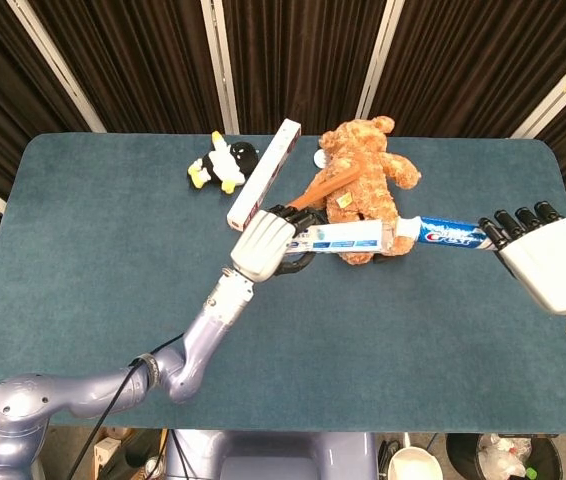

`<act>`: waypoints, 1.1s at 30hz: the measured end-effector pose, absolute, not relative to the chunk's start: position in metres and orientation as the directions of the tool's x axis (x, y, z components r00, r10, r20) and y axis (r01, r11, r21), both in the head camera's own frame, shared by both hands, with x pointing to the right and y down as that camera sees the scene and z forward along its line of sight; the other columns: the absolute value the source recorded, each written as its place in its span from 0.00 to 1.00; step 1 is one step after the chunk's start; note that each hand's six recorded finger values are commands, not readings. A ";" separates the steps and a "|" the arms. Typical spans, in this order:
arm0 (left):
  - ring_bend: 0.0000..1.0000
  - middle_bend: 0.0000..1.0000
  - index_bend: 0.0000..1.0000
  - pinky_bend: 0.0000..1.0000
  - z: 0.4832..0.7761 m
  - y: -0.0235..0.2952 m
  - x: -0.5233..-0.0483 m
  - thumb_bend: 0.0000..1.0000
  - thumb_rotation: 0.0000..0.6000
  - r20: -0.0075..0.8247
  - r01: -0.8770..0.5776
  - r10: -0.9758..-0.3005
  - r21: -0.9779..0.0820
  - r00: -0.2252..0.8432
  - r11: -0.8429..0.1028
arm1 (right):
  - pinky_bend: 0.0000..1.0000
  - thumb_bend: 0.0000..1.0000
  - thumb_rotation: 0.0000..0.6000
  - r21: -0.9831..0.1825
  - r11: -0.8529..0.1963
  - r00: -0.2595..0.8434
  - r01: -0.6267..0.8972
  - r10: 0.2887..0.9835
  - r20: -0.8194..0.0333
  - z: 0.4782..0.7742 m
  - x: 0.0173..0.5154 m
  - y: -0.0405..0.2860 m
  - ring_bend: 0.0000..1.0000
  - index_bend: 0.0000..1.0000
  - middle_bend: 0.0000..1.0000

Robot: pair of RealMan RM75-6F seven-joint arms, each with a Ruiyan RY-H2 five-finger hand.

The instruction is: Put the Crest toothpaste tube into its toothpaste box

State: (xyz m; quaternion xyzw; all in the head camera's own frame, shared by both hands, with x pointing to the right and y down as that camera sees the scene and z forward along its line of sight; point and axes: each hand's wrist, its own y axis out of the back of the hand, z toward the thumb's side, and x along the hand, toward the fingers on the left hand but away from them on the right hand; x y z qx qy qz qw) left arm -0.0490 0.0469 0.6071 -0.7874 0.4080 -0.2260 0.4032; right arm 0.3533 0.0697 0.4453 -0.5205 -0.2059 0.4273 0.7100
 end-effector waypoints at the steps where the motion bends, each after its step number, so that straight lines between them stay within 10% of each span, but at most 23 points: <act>1: 0.43 0.48 0.36 0.46 0.608 0.046 -0.050 0.43 1.00 0.028 -0.462 -0.828 -0.819 0.560 -0.340 | 0.58 0.40 1.00 -0.916 0.092 0.555 -0.391 0.818 -0.155 0.447 0.352 0.071 0.68 0.65 0.70; 33: 0.43 0.47 0.36 0.46 0.591 0.052 -0.028 0.43 1.00 0.012 -0.440 -0.796 -0.829 0.605 -0.346 | 0.58 0.40 1.00 -0.908 0.117 0.593 -0.402 0.789 -0.161 0.452 0.343 0.079 0.68 0.65 0.70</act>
